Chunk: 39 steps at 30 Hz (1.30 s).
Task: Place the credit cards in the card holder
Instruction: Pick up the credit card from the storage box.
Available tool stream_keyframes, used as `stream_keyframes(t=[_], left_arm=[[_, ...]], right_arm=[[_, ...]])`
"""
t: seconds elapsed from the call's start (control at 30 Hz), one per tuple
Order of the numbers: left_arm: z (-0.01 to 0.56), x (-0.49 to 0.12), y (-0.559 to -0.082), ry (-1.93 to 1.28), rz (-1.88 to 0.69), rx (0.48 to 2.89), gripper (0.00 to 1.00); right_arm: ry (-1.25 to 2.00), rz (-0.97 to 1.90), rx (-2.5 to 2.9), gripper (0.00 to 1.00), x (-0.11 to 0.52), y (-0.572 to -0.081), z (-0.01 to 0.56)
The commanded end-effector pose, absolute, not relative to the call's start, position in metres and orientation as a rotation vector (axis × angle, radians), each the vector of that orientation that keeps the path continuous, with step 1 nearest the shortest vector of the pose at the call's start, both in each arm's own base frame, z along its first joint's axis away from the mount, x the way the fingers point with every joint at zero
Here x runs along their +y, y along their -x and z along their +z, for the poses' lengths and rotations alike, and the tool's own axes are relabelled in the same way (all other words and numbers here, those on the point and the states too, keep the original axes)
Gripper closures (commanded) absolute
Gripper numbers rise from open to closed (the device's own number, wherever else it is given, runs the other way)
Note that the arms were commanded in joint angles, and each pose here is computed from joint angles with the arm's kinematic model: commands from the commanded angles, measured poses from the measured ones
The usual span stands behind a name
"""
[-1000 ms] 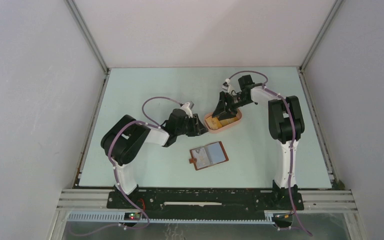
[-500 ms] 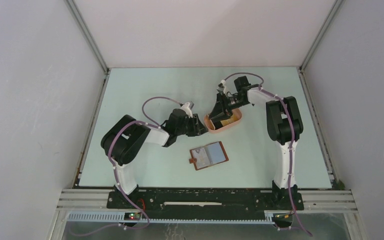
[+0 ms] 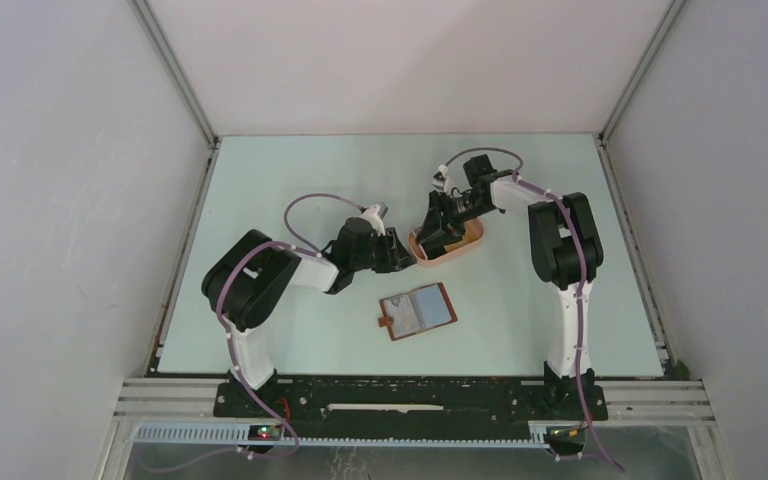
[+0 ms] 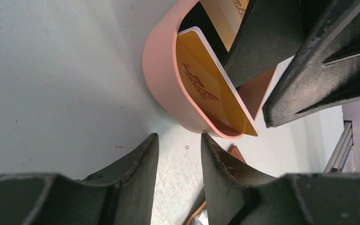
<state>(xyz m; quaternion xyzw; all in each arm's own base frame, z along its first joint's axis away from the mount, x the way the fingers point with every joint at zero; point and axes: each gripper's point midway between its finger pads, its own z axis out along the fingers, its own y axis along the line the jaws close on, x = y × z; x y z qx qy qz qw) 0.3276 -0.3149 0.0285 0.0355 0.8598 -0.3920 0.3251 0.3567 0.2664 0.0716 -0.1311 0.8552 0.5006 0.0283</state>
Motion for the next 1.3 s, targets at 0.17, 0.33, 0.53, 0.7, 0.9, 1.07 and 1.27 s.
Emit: stream_keyframes(t=[0.17, 0.33, 0.53, 0.7, 0.9, 1.07, 1.27], left_arm=[[0.032, -0.319, -0.334, -0.106, -1.034, 2.249, 0.56], [0.032, -0.319, -0.333, -0.109, -1.034, 2.249, 0.56], [0.033, -0.319, -0.333, -0.11, -1.038, 2.248, 0.56], [0.033, -0.319, -0.333, -0.111, -1.038, 2.248, 0.56], [0.033, -0.319, -0.332, -0.114, -1.04, 2.249, 0.57], [0.031, -0.319, -0.332, -0.114, -1.039, 2.252, 0.57], [0.03, -0.319, -0.331, -0.114, -1.041, 2.255, 0.57]], right_arm=[[0.426, 1.335, 2.69, 0.34, 0.253, -0.368, 0.057], [0.435, 1.34, 2.69, 0.36, 0.255, -0.367, 0.056], [0.493, 1.425, 2.65, 0.33, 0.267, -0.36, 0.066], [0.515, 1.363, 2.676, 0.34, 0.268, -0.36, 0.058], [0.494, 1.278, 2.689, 0.38, 0.258, -0.367, 0.056], [0.437, 1.281, 2.69, 0.42, 0.249, -0.373, 0.057], [0.402, 1.306, 2.682, 0.48, 0.242, -0.377, 0.058]])
